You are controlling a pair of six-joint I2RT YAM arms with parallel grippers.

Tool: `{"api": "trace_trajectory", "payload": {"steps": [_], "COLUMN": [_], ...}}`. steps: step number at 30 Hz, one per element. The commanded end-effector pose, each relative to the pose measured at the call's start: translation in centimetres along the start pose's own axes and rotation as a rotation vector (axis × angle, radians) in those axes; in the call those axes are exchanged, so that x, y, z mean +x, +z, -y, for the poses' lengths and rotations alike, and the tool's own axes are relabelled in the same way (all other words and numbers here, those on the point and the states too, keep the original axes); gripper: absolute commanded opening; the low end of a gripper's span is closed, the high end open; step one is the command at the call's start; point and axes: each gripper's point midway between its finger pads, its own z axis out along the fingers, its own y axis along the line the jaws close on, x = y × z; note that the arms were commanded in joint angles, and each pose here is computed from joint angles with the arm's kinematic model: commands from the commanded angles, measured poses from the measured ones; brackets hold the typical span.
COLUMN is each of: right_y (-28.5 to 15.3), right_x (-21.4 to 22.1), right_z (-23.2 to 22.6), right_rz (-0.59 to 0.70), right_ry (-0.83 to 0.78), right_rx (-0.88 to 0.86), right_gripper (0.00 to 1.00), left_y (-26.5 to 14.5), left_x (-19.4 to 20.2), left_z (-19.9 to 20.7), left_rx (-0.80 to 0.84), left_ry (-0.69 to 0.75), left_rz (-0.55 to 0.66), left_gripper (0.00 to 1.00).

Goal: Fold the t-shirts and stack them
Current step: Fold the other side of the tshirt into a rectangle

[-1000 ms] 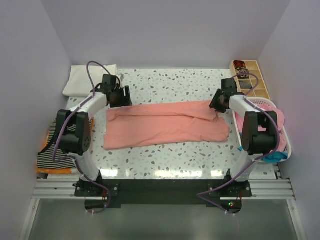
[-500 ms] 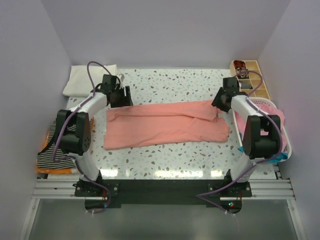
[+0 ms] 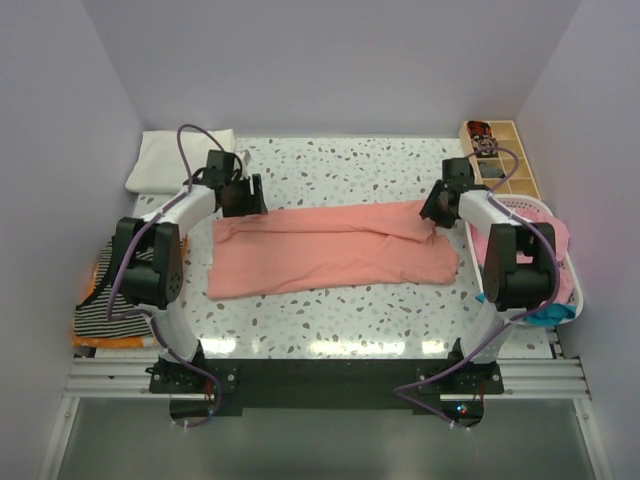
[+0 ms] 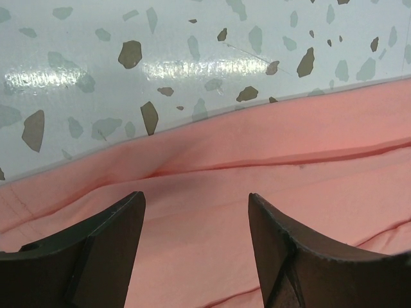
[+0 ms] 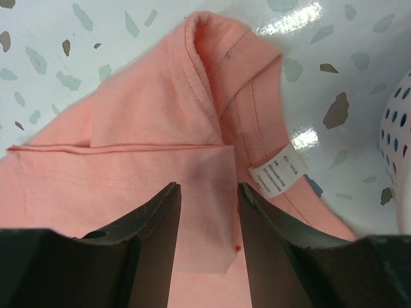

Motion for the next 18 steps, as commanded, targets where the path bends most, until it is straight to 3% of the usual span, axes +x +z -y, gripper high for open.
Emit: {"api": "trace_trajectory", "payload": {"steps": [1, 6, 7, 9, 12, 18], "right_y": [0.0, 0.5, 0.4, 0.4, 0.2, -1.1], "right_x": [-0.6, -0.3, -0.3, -0.4, -0.7, -0.8], "right_z": [-0.3, -0.4, -0.6, -0.8, -1.0, -1.8], "right_rz": [0.007, -0.002, -0.002, 0.008, 0.014, 0.025], "right_ry": [0.025, 0.030, 0.030, 0.032, 0.021, 0.004], "right_rx": [-0.012, -0.024, -0.038, -0.051, -0.066, -0.120], "right_gripper": [0.45, 0.36, 0.32, 0.14, 0.02, 0.00], "left_y": [0.2, 0.3, 0.3, 0.3, 0.3, 0.5], "left_x": [-0.4, -0.4, -0.3, -0.3, -0.2, -0.1], "left_z": [0.6, 0.7, 0.7, 0.6, 0.6, 0.5], "left_rx": [0.025, 0.028, 0.027, 0.022, 0.020, 0.021], "left_ry": [0.031, 0.034, 0.034, 0.036, 0.037, 0.036], "left_rz": [0.007, 0.001, 0.000, -0.002, -0.003, -0.011], "left_gripper": [0.70, 0.70, 0.70, 0.70, 0.70, 0.70]}}
